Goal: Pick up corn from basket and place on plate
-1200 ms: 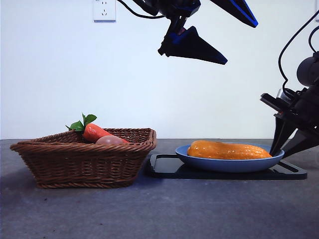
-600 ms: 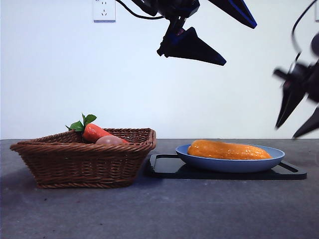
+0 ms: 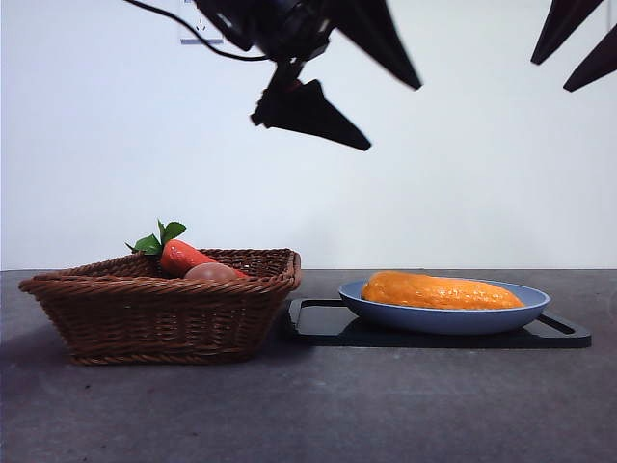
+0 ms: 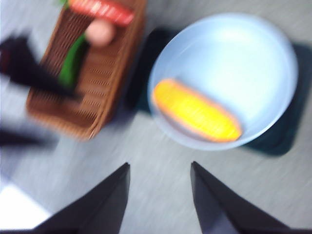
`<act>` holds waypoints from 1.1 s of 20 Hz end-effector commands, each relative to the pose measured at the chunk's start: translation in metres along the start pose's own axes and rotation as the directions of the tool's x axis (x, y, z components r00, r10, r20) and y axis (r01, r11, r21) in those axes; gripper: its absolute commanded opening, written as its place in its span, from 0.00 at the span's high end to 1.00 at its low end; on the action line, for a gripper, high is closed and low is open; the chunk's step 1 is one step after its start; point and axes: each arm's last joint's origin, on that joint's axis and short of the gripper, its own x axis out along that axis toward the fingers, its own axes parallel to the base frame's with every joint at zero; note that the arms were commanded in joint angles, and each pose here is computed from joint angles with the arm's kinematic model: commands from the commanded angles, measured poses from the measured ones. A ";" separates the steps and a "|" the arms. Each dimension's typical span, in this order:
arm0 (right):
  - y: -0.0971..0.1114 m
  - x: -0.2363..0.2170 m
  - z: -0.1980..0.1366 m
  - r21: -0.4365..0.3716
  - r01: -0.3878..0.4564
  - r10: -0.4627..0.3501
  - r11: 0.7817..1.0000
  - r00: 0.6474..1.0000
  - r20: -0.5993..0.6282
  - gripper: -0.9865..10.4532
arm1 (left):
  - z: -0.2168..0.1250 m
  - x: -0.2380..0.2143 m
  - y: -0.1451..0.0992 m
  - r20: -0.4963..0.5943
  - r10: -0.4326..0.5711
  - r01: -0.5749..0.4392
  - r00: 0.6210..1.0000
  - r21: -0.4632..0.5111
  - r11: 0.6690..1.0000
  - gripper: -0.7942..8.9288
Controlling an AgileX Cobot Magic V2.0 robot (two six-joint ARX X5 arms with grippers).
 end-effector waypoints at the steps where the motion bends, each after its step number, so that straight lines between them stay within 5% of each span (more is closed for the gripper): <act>1: 0.007 0.008 -0.010 -0.041 -0.025 0.024 0.999 0.999 -0.039 0.75 | 0.003 -0.003 0.005 0.001 0.005 -0.005 1.000 -0.012 1.000 0.64; 6: 0.004 0.029 -0.027 -0.067 -0.049 0.041 0.997 0.993 -0.111 0.91 | 0.000 -0.008 0.012 -0.015 0.018 -0.019 1.000 -0.045 0.999 0.91; 14: 0.000 0.035 -0.028 -0.083 -0.050 0.043 0.995 0.996 -0.081 0.91 | 0.002 -0.008 0.012 0.002 0.019 -0.019 1.000 -0.032 0.999 0.91; 22: 0.001 0.035 -0.014 -0.161 -0.051 0.060 0.986 0.997 0.049 0.91 | 0.022 -0.010 0.011 0.180 0.011 -0.029 0.984 0.096 0.995 0.91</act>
